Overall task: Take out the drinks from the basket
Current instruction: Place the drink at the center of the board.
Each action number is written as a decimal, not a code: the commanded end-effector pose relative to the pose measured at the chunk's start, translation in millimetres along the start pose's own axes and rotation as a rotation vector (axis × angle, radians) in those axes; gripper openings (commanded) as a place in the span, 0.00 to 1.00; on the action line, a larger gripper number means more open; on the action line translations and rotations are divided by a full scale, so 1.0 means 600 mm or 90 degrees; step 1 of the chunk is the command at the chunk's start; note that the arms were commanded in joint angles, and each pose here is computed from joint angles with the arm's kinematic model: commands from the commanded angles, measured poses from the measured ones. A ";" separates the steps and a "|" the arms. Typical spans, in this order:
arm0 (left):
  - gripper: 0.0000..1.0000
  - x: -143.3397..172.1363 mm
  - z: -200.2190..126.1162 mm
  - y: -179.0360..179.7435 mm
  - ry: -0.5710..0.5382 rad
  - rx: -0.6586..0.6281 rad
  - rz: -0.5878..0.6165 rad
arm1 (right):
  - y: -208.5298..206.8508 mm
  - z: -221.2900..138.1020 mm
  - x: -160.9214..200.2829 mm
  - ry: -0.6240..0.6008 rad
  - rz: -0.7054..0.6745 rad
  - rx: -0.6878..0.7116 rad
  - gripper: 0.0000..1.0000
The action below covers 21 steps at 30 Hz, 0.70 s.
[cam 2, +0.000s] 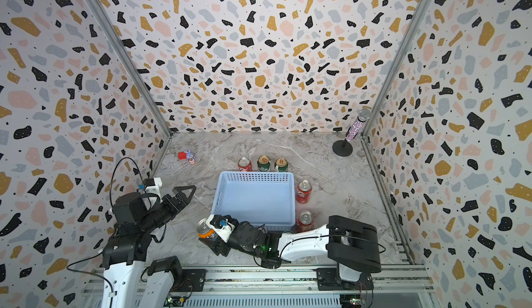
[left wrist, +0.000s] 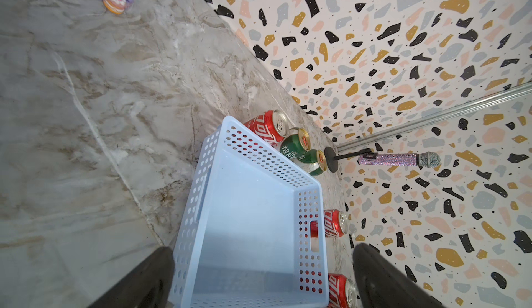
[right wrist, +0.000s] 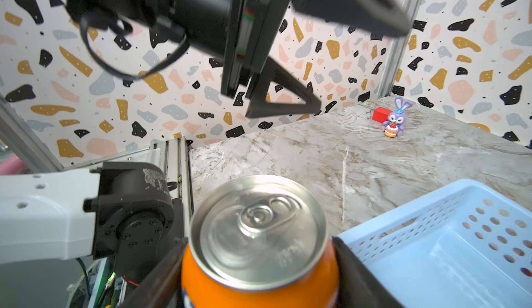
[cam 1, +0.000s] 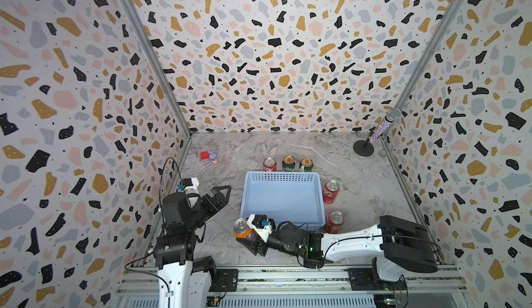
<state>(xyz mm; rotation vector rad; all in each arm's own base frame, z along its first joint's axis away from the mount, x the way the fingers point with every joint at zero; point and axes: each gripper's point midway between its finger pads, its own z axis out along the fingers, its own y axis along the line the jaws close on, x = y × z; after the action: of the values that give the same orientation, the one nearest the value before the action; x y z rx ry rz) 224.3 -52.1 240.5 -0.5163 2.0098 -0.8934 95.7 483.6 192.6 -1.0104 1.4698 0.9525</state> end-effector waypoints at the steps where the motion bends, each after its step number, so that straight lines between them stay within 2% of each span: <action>1: 1.00 -0.004 -0.010 -0.006 -0.029 0.010 0.007 | -0.004 -0.007 -0.073 -0.137 -0.011 0.051 0.00; 5: 1.00 0.008 -0.017 -0.001 -0.033 0.013 0.003 | 0.009 -0.001 -0.049 -0.147 -0.027 0.068 0.00; 21: 1.00 0.025 -0.027 0.009 -0.041 0.007 0.027 | 0.013 -0.001 0.038 -0.107 -0.037 0.143 0.00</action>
<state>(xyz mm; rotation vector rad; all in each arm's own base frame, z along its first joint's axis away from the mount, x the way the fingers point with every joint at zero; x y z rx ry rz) 202.5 -54.2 233.1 -0.5142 1.9669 -0.8825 84.2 486.7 134.7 -0.9275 1.4316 0.7538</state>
